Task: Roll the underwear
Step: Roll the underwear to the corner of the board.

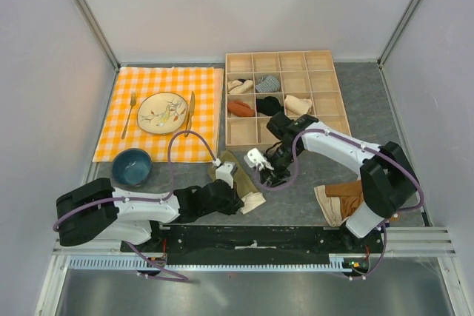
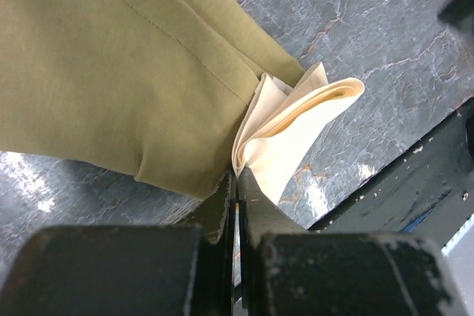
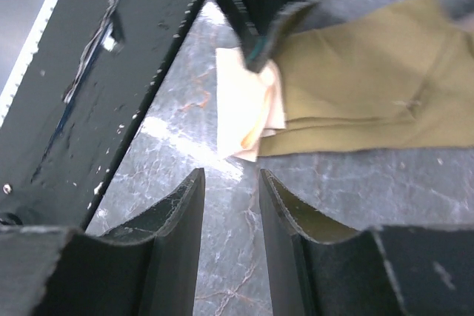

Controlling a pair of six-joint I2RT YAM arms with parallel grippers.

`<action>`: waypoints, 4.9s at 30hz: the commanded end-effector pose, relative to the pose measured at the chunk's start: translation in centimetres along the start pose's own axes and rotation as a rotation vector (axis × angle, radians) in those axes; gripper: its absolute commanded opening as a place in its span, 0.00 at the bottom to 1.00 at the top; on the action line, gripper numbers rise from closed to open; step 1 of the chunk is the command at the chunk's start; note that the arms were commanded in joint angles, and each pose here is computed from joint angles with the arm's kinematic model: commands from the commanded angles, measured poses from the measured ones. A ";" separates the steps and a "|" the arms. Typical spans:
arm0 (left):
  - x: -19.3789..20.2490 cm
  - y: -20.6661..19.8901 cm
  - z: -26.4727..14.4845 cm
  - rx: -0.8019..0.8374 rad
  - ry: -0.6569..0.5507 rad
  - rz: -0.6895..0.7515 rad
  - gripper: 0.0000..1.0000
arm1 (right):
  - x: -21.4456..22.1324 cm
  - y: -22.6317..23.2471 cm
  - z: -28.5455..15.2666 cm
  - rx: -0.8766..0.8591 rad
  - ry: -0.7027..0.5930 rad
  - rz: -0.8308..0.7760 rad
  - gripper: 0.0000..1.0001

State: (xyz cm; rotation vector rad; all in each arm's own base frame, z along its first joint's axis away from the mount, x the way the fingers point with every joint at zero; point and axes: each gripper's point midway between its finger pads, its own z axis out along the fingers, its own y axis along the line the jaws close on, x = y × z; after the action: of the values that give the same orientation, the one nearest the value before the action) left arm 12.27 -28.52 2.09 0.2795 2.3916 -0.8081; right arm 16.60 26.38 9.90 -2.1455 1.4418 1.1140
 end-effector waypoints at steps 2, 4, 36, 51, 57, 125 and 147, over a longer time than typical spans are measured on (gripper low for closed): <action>0.4 1.7 -0.7 -0.053 -0.008 -0.042 0.02 | -0.5 2.8 2.3 -0.082 0.022 -0.316 0.43; 0.2 1.7 -1.0 -0.050 -0.019 -0.049 0.02 | -0.7 3.7 3.3 -0.097 0.041 -0.354 0.43; 0.1 2.4 -2.5 -0.028 -0.066 -0.139 0.02 | 5.0 -0.1 9.2 0.086 0.302 -0.297 0.50; -2.4 2.6 -5.9 -0.001 -0.173 -0.113 0.48 | 4.9 0.7 10.2 0.040 0.295 -0.182 0.20; -4.4 2.6 -8.1 0.049 -0.285 -0.084 0.50 | 3.8 2.1 9.1 -0.089 0.240 -0.041 0.15; 3.0 -2.1 -1.2 0.253 0.095 0.407 0.02 | 2.2 -0.1 4.9 -0.281 0.001 0.498 0.32; 2.5 0.9 -0.2 0.295 0.446 -0.222 0.02 | 1.0 3.3 3.7 -0.108 0.048 -0.347 0.49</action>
State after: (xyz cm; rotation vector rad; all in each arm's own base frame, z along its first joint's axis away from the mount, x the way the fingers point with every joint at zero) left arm 11.19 -28.68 1.90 0.4869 2.5386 -1.3179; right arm 12.14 25.13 8.09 -2.3053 1.2918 1.2561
